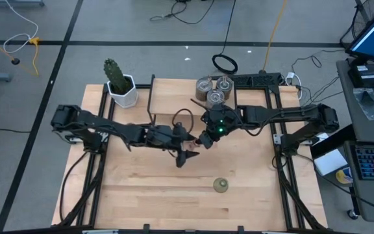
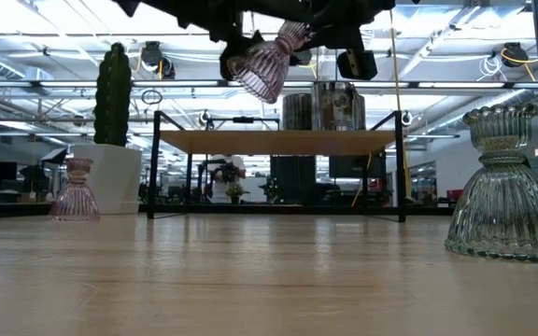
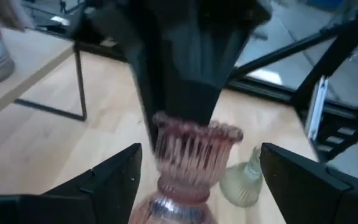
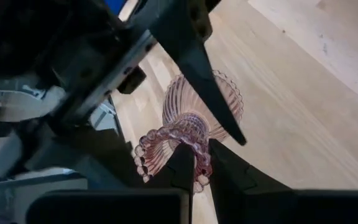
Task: Pick & Place candle stick holders
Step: Put the right purple glass candle holder on the shelf
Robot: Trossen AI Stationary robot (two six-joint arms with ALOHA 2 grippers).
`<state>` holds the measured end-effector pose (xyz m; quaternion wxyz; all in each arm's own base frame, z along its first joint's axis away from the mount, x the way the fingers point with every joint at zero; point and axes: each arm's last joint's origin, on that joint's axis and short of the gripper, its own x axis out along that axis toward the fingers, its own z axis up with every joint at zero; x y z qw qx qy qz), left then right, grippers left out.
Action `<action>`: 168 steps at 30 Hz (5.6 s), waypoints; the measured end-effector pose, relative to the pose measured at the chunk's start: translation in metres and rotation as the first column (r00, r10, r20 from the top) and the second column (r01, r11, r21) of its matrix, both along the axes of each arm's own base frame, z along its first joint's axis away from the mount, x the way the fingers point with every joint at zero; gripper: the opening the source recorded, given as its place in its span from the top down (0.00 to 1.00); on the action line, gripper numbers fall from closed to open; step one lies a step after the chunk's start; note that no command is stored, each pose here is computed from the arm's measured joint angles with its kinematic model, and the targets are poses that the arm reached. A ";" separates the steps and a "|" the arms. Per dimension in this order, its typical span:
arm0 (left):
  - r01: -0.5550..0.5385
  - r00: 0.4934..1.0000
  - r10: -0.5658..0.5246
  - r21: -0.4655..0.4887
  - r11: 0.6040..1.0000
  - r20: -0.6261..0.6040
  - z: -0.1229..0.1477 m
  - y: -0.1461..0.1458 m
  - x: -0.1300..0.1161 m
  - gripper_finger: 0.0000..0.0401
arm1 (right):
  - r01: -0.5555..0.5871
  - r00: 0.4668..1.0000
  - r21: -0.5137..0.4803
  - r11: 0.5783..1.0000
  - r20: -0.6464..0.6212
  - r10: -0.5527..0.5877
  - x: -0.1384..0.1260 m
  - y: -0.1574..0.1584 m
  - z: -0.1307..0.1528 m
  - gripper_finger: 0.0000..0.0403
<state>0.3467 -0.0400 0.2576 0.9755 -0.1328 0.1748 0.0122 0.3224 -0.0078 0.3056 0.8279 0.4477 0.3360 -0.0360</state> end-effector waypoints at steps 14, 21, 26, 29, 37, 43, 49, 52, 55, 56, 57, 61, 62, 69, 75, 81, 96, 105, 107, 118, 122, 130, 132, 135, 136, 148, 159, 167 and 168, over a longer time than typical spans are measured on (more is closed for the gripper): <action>0.047 0.968 -0.013 0.127 0.991 -0.252 0.009 0.005 0.028 0.39 | -0.032 0.998 -0.024 0.999 -0.058 0.031 -0.004 0.004 -0.005 0.95; 0.045 0.972 -0.023 0.088 0.995 -0.234 0.016 0.005 0.030 0.59 | -0.052 0.997 -0.036 0.998 -0.060 0.050 -0.004 0.004 -0.005 0.95; 0.063 0.969 -0.047 0.061 0.996 -0.241 0.015 0.007 0.030 0.68 | -0.053 0.997 -0.029 0.998 -0.066 0.051 -0.005 0.004 -0.006 0.95; 0.056 0.968 -0.044 0.040 0.998 -0.248 0.015 0.008 0.029 0.68 | -0.057 0.996 -0.030 0.998 -0.064 0.055 -0.005 0.006 -0.006 0.95; 0.055 0.967 -0.047 0.024 0.998 -0.249 0.015 0.005 0.029 0.68 | -0.069 0.996 -0.036 0.997 -0.052 0.067 -0.004 0.008 -0.005 0.92; 0.064 0.959 -0.058 0.012 0.998 -0.276 0.013 -0.003 0.027 0.68 | -0.075 0.997 -0.040 0.996 -0.040 0.073 -0.003 0.009 -0.004 0.83; 0.066 0.926 -0.068 -0.017 0.998 -0.372 0.003 -0.010 0.020 0.68 | -0.070 0.997 -0.042 0.997 -0.024 0.069 -0.003 0.008 -0.003 0.74; 0.067 0.918 -0.069 -0.019 0.998 -0.390 0.003 -0.012 0.018 0.68 | -0.071 0.997 -0.040 0.997 -0.021 0.070 -0.003 0.008 -0.002 0.69; 0.052 0.905 -0.057 -0.024 0.998 -0.421 0.001 -0.011 0.016 0.68 | -0.067 0.998 -0.034 0.997 -0.020 0.067 -0.002 0.009 -0.002 0.65; 0.049 0.895 -0.055 -0.025 0.998 -0.442 0.000 -0.011 0.014 0.68 | -0.067 0.998 -0.034 0.997 -0.021 0.066 -0.002 0.009 -0.002 0.64; 0.045 0.887 -0.053 -0.027 0.999 -0.458 -0.002 -0.011 0.013 0.68 | -0.067 0.998 -0.033 0.997 -0.022 0.066 -0.002 0.008 -0.002 0.63; 0.016 0.868 -0.026 -0.024 1.000 -0.496 0.004 -0.008 0.004 0.68 | -0.103 0.995 -0.004 0.995 -0.018 0.103 -0.003 0.010 -0.002 0.62; 0.001 0.869 -0.005 -0.008 1.000 -0.495 0.007 -0.006 0.001 0.68 | -0.108 0.994 -0.002 0.994 -0.020 0.108 -0.003 0.010 -0.002 0.62; -0.165 0.874 0.206 0.130 0.978 -0.439 0.041 0.013 -0.027 0.68 | -0.098 0.990 -0.071 0.993 -0.106 0.090 -0.024 0.013 0.004 0.65; -0.303 0.883 0.355 0.206 0.931 -0.307 0.071 0.034 -0.045 0.68 | -0.011 0.992 -0.284 0.959 -0.121 -0.025 -0.056 0.017 0.023 0.72; -0.376 0.883 0.431 0.271 0.886 -0.186 0.087 0.061 -0.047 0.68 | -0.016 0.997 -0.486 0.874 -0.074 -0.023 -0.085 0.025 0.042 0.88; -0.508 0.854 0.519 0.279 0.815 0.039 0.096 0.137 -0.046 0.68 | -0.112 0.990 -0.729 0.676 -0.143 0.009 -0.118 0.038 0.050 1.00; -0.562 0.821 0.566 0.277 0.779 0.074 0.070 0.168 -0.052 0.68 | -0.046 0.997 -0.743 0.668 -0.077 -0.017 -0.131 0.035 0.040 1.00; -0.588 0.802 0.592 0.271 0.762 0.075 0.063 0.175 -0.056 0.68 | -0.021 0.999 -0.739 0.674 -0.045 -0.017 -0.133 0.035 0.037 1.00; -0.683 0.728 0.673 0.223 0.696 0.132 0.023 0.198 -0.075 0.68 | 0.029 1.000 -0.729 0.684 0.023 -0.018 -0.142 0.033 0.026 1.00; -0.715 0.698 0.699 0.213 0.666 0.157 0.014 0.205 -0.082 0.68 | 0.033 0.999 -0.728 0.685 0.028 -0.018 -0.142 0.033 0.025 1.00; -0.713 0.700 0.698 0.215 0.668 0.152 0.010 0.208 -0.085 0.68 | 0.052 0.998 -0.727 0.684 0.052 -0.021 -0.140 0.033 0.026 1.00; -0.712 0.699 0.700 0.219 0.667 0.146 0.008 0.209 -0.084 0.68 | 0.053 0.998 -0.728 0.684 0.053 -0.021 -0.140 0.033 0.026 1.00; -0.705 0.704 0.701 0.228 0.671 0.115 0.000 0.211 -0.080 0.68 | 0.053 0.998 -0.728 0.684 0.053 -0.021 -0.140 0.033 0.026 1.00; -0.703 0.706 0.700 0.229 0.673 0.110 -0.003 0.211 -0.078 0.68 | 0.053 0.998 -0.728 0.684 0.053 -0.021 -0.140 0.033 0.026 1.00; -0.721 0.685 0.721 0.245 0.648 0.104 -0.007 0.215 -0.078 0.68 | 0.067 0.998 -0.713 0.698 0.059 -0.035 -0.140 0.033 0.026 1.00; -0.729 0.672 0.737 0.232 0.645 0.063 -0.010 0.215 -0.080 0.64 | 0.066 0.998 -0.715 0.696 0.058 -0.035 -0.140 0.033 0.026 1.00; -0.721 0.679 0.733 0.228 0.655 0.040 -0.012 0.212 -0.078 0.58 | 0.080 0.996 -0.711 0.699 0.079 -0.035 -0.139 0.033 0.028 1.00; -0.719 0.681 0.731 0.228 0.657 0.040 -0.012 0.211 -0.078 0.59 | 0.083 0.996 -0.709 0.700 0.083 -0.034 -0.139 0.033 0.028 1.00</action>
